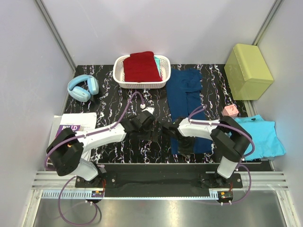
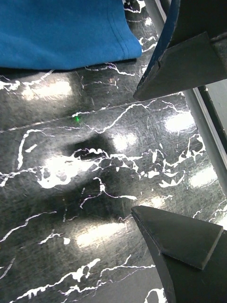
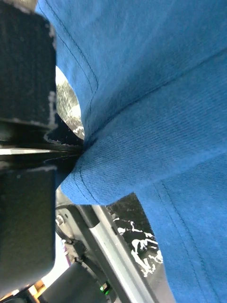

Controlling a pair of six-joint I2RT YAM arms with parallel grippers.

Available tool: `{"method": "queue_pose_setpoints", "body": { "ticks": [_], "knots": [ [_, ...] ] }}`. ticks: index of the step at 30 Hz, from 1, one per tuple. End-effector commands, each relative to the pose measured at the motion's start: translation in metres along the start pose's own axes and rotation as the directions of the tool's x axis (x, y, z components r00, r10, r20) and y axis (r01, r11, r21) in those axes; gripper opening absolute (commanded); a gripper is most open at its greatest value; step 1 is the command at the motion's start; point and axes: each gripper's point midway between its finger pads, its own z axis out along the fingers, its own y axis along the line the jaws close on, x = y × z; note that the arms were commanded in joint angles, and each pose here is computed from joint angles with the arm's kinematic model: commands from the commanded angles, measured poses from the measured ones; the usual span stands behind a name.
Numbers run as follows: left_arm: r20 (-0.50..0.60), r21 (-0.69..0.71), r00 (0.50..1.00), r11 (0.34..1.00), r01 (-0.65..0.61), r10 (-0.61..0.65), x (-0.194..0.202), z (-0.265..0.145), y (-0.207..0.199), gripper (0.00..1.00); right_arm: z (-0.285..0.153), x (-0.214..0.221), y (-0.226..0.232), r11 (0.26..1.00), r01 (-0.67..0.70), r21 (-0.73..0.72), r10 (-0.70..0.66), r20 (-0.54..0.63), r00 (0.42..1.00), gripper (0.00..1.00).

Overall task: Fold and stack the t-shirts
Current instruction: Grab the bottom of the folded rectangular tshirt with both arms

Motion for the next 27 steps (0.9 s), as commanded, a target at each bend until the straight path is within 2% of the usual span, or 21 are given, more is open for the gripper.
{"method": "queue_pose_setpoints", "body": {
  "ticks": [1,5,7,11,18,20,21,22,27],
  "knots": [
    [0.053,0.021,0.998,1.0,0.019,-0.02,-0.011,-0.006,-0.003,0.99,-0.024,-0.02,0.017,0.987,-0.055,-0.151,0.073,0.121,0.99,0.0],
    [0.066,0.033,0.998,0.999,0.021,-0.023,-0.016,-0.009,-0.006,0.99,-0.063,-0.044,0.017,0.965,-0.048,-0.258,0.111,0.235,0.966,0.15],
    [0.068,0.033,0.997,0.999,0.019,-0.022,-0.016,-0.01,-0.006,0.99,-0.072,-0.048,0.017,0.96,-0.034,-0.278,0.109,0.256,0.96,0.26],
    [0.077,0.036,0.997,0.999,0.02,-0.023,-0.018,-0.012,-0.007,0.99,-0.085,-0.055,0.017,0.945,-0.03,-0.326,0.133,0.298,0.945,0.37],
    [0.076,0.032,0.997,0.999,0.022,-0.024,-0.016,-0.013,-0.005,0.99,-0.048,-0.055,0.021,0.985,-0.038,-0.167,0.085,0.285,0.955,0.36],
    [0.075,0.031,0.997,0.999,0.022,-0.024,-0.016,-0.014,-0.004,0.99,-0.039,-0.055,0.02,0.993,-0.043,-0.111,0.073,0.281,0.957,0.31],
    [0.074,0.029,0.997,0.999,0.022,-0.024,-0.015,-0.014,-0.003,0.99,-0.037,-0.055,0.019,0.994,-0.044,-0.096,0.07,0.282,0.957,0.24],
    [0.073,0.026,0.997,0.999,0.021,-0.023,-0.014,-0.014,-0.002,0.99,-0.035,-0.056,0.018,0.996,-0.051,-0.079,0.072,0.287,0.955,0.21],
    [0.074,0.021,0.997,1.0,0.018,-0.02,-0.013,-0.015,0.0,0.99,-0.037,-0.06,0.005,0.995,-0.09,-0.044,0.1,0.322,0.941,0.18]
  ]
}}
